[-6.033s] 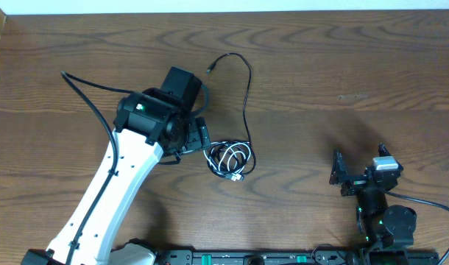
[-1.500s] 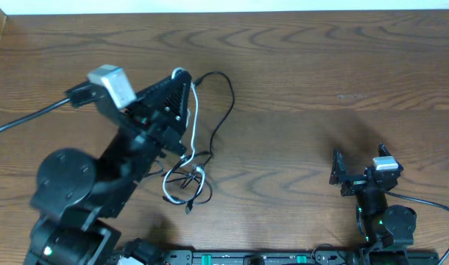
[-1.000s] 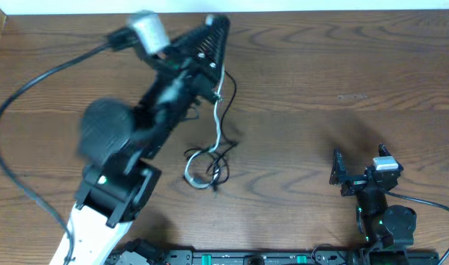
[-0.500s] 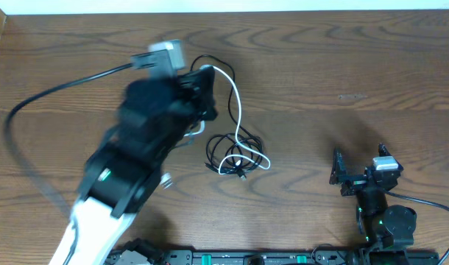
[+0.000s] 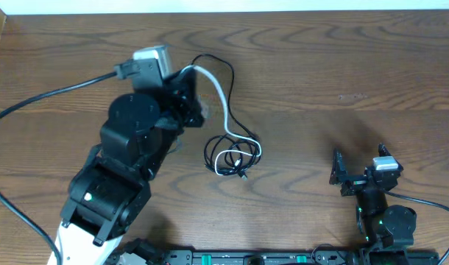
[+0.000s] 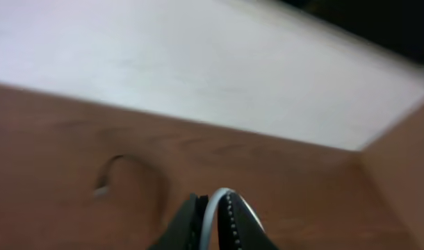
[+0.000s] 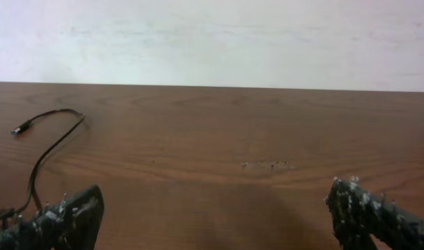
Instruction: Untangle cables
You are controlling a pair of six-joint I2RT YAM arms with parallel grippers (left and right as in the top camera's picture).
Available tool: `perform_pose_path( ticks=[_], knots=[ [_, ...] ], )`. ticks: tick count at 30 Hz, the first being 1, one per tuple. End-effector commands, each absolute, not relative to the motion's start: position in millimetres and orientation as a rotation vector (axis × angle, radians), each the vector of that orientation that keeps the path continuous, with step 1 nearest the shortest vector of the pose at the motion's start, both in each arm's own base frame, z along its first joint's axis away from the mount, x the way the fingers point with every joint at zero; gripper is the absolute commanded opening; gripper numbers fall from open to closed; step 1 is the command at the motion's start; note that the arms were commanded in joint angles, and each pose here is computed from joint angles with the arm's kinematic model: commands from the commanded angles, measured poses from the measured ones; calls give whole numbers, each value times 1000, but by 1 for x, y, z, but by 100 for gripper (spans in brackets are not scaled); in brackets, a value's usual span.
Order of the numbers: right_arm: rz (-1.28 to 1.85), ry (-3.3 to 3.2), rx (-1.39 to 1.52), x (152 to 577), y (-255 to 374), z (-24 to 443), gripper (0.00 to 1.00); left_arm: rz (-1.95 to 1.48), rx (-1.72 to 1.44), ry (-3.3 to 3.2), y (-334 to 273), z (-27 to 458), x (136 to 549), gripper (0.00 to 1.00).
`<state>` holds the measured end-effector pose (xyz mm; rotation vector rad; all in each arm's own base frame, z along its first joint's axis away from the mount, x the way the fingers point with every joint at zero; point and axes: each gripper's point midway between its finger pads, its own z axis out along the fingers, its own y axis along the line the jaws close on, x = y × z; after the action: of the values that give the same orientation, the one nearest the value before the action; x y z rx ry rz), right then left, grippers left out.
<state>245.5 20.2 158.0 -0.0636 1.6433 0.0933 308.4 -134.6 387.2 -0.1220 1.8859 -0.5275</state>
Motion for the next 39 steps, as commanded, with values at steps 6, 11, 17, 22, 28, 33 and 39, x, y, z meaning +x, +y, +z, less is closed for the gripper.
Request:
perform_pose_path(
  ticks=[6,11,17,22,28,33,39],
  knots=[
    [103,1643,-57,245,21,157,99,255,-401,2007,-25,326,322,12],
    [102,1643,-57,245,21,157,99,352,-604,2053,14,295,334,12],
    [102,1643,-57,245,21,157,99,368,-715,2139,42,262,345,23],
    [102,1643,-57,245,21,157,99,131,-706,2261,22,241,353,35],
    [102,1643,-57,245,21,157,99,-384,-548,2449,-54,228,346,76],
    [102,1643,-57,245,21,157,99,-757,-419,2598,-111,225,315,84],
    [102,1643,-57,245,21,157,99,-666,-177,2714,-131,204,296,84]
  ],
)
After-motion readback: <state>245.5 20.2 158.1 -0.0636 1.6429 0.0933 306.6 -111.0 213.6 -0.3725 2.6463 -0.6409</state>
